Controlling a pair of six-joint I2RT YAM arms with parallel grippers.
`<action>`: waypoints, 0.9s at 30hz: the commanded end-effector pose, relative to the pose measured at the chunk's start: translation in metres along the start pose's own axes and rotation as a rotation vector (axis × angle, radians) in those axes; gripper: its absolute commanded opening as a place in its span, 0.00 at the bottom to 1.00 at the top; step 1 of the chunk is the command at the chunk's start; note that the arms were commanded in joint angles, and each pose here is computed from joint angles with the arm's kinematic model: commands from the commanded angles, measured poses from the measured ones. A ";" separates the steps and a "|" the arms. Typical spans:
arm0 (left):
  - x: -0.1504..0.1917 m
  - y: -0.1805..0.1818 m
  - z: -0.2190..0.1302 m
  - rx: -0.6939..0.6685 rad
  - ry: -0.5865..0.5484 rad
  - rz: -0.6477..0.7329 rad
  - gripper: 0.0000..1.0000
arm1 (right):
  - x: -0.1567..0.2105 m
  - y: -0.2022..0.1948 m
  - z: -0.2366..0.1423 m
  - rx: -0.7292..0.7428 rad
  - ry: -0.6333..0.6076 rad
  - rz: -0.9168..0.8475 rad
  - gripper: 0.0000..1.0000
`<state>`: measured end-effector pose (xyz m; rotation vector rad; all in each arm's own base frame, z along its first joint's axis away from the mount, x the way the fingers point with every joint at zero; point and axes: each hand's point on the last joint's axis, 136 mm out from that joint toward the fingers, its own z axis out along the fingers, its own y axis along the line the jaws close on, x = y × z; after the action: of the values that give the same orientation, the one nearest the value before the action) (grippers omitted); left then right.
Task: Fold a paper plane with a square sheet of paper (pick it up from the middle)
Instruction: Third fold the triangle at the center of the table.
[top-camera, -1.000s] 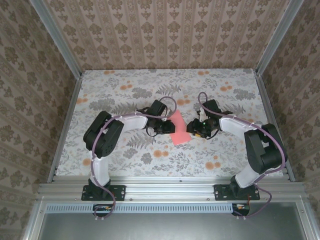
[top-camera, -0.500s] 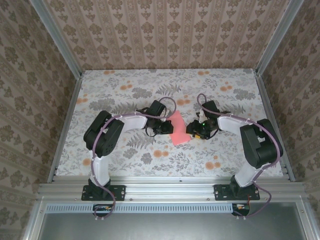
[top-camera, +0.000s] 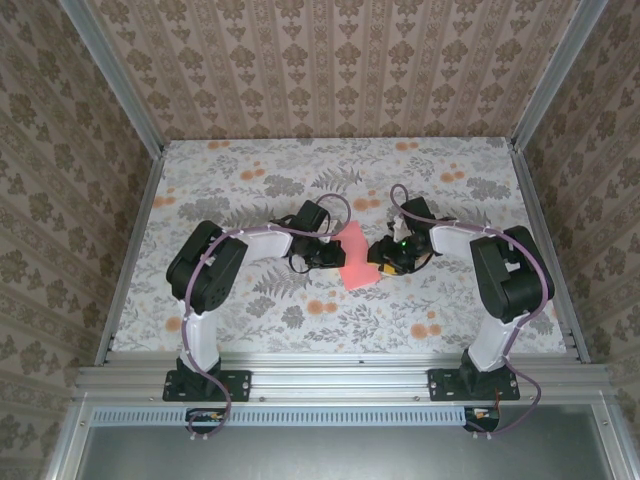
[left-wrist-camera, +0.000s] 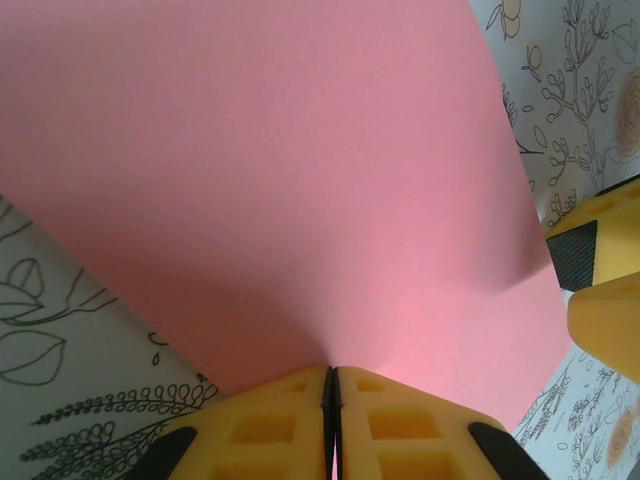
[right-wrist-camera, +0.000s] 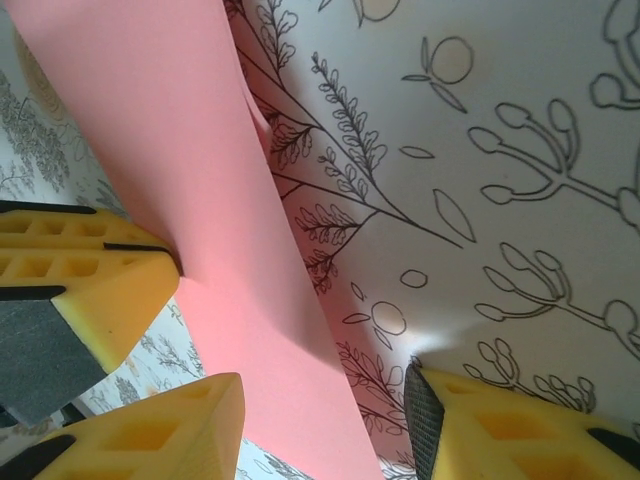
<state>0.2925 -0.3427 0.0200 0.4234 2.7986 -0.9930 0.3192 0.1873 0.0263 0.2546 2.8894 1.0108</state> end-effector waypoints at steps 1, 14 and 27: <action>0.027 0.037 0.015 -0.090 0.079 -0.045 0.11 | 0.000 0.017 -0.002 -0.076 0.023 -0.029 0.48; 0.026 0.036 0.013 -0.075 0.080 -0.048 0.11 | 0.010 0.031 -0.015 -0.137 0.025 -0.029 0.44; 0.026 0.036 0.013 -0.069 0.083 -0.049 0.11 | 0.009 0.038 -0.019 -0.160 0.028 -0.024 0.34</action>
<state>0.2929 -0.3422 0.0201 0.4201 2.7961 -1.0360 0.3155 0.2036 0.0557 0.1984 2.8225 1.1993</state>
